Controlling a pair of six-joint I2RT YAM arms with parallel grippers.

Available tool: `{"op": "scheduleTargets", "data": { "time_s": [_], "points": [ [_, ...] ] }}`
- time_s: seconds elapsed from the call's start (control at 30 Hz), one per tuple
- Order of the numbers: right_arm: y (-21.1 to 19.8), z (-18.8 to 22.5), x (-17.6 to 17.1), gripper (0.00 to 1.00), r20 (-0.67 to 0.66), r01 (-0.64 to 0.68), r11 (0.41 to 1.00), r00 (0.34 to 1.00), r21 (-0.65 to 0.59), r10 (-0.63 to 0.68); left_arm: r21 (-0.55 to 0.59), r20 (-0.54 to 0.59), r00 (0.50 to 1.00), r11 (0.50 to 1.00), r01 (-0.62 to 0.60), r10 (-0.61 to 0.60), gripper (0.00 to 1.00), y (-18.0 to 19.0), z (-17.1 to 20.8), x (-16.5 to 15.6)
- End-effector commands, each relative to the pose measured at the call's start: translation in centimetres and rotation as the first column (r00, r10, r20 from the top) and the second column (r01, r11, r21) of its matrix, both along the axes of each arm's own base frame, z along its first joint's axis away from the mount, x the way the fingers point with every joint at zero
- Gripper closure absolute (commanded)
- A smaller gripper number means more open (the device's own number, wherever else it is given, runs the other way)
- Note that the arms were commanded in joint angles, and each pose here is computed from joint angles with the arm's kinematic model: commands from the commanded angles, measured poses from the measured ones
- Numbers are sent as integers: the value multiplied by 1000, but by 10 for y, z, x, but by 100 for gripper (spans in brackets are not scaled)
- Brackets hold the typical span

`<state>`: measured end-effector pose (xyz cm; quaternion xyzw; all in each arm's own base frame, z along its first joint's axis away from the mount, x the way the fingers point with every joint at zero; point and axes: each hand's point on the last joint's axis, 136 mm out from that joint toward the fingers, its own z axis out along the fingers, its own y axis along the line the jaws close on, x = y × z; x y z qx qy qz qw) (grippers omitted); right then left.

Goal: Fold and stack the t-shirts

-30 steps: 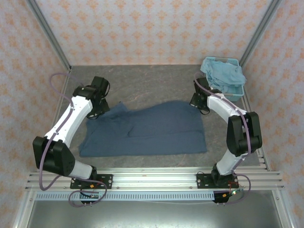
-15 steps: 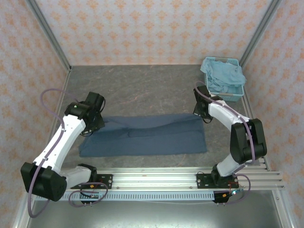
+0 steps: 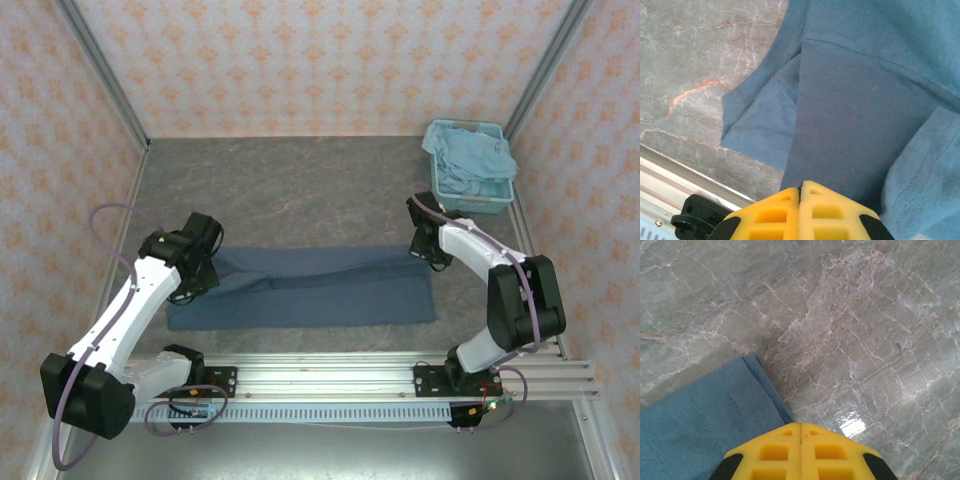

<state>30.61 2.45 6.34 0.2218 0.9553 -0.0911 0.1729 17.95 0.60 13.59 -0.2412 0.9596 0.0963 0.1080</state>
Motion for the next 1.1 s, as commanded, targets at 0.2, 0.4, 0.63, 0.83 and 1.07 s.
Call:
{"op": "scheduleTargets", "data": {
  "time_s": [0.2, 0.4, 0.63, 0.83, 1.07],
  "points": [
    [2, -1, -29, 100, -44, 48, 998, 998, 39, -46, 91, 14, 997, 993, -76, 75, 100, 15, 4, -11],
    [5, -5, -37, 100, -58, 51, 997, 997, 50, -48, 100, 31, 995, 990, -96, 93, 100, 16, 5, -10],
    [2, -5, -37, 100, -60, 55, 998, 997, 35, -53, 51, 17, 992, 990, -129, 128, 100, 4, -9, -20],
    [0, -4, -37, 100, -60, 55, 998, 997, 20, -53, 65, 33, 990, 988, -141, 139, 100, 3, -13, -30],
    [-7, 4, -46, 79, -55, 85, 996, 995, 3, -85, 89, 39, 989, 985, -149, 146, 100, 7, -15, -31]
  ]
}}
